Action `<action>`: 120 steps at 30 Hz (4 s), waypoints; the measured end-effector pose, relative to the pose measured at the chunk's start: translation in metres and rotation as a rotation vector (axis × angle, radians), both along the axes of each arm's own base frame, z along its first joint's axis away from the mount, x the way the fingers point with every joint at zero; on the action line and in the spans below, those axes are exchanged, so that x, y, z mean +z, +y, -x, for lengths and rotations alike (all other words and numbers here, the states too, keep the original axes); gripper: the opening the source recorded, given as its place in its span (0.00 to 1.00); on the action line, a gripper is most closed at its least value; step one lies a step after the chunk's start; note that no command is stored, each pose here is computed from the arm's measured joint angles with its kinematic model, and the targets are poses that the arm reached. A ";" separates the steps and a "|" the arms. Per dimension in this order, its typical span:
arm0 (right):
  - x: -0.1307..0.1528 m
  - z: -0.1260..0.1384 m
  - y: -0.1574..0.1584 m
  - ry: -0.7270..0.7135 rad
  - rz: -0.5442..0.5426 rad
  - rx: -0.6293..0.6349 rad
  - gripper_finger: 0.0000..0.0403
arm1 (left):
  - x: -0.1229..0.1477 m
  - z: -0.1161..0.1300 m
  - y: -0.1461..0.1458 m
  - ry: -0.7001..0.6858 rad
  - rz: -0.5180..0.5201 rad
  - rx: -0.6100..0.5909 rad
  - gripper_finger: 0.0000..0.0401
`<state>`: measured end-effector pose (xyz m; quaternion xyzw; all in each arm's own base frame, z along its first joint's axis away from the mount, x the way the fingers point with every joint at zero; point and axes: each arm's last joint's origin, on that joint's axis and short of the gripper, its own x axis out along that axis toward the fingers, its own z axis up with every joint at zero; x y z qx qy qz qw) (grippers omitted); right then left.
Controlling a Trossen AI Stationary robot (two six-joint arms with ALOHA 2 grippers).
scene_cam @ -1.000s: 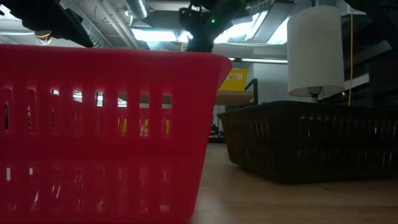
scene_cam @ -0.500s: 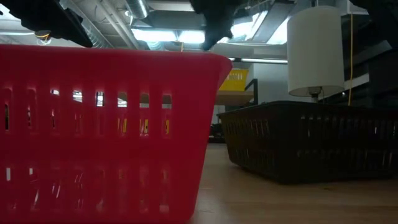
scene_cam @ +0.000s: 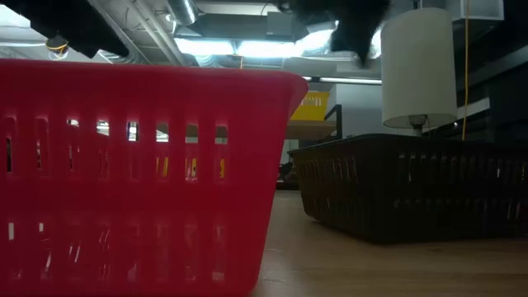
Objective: Stack baskets on shelf by color
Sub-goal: Stack the top black bin on the other black bin on the shelf
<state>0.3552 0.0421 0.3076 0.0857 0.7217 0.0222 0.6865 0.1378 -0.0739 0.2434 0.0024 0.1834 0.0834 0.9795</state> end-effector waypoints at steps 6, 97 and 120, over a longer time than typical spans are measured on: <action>-0.035 0.045 0.040 0.192 0.074 -0.056 0.13 | -0.002 -0.009 -0.009 -0.047 0.068 -0.061 0.22; 0.001 0.137 0.036 -0.795 0.232 -0.226 0.03 | 0.005 -0.066 -0.013 -0.144 0.350 -0.023 0.30; -0.029 0.155 0.056 -1.304 0.086 0.073 0.05 | 0.018 -0.111 0.000 0.100 0.565 -0.061 0.31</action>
